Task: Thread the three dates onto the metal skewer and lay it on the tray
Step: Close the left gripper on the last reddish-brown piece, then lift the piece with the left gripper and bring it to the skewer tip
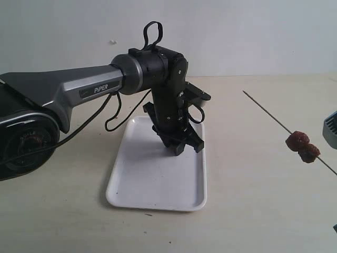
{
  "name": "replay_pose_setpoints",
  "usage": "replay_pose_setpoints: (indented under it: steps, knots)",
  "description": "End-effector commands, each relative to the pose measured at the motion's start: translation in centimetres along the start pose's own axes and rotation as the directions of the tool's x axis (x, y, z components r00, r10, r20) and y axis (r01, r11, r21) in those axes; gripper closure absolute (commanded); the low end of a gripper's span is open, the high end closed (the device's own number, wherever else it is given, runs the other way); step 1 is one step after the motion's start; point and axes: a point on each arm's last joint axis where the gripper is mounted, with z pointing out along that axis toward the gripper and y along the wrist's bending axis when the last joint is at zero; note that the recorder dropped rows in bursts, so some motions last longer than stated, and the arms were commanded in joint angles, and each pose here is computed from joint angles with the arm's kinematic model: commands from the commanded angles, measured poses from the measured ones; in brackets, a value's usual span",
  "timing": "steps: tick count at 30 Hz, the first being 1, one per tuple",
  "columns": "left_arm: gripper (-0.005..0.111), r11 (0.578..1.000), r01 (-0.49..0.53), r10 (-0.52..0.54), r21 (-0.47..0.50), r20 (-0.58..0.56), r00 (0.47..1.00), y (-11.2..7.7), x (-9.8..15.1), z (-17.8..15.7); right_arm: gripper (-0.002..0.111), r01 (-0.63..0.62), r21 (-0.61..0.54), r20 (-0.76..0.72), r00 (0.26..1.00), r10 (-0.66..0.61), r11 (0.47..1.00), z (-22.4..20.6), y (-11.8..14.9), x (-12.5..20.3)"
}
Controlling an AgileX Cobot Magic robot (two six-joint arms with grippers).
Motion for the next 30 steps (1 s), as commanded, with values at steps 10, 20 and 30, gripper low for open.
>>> replay_pose_setpoints:
  steps: [10,20,30]
  knots:
    - [0.074,1.000,-0.012,0.012,-0.002,-0.010,1.000,-0.3,0.0,0.2,0.108,0.002,0.005,0.029,1.000,-0.002,1.000,-0.3,-0.1,-0.2]
    - [0.080,0.993,-0.117,0.117,-0.035,0.005,0.993,0.0,-0.2,0.0,0.108,0.002,0.014,-0.002,1.000,-0.002,1.000,-0.3,-0.2,0.1]
    - [0.080,0.875,-0.462,0.463,-0.148,-0.029,0.886,1.0,-0.3,-6.3,0.108,-0.001,0.015,-0.042,0.999,0.001,1.000,-0.3,-0.2,0.5]
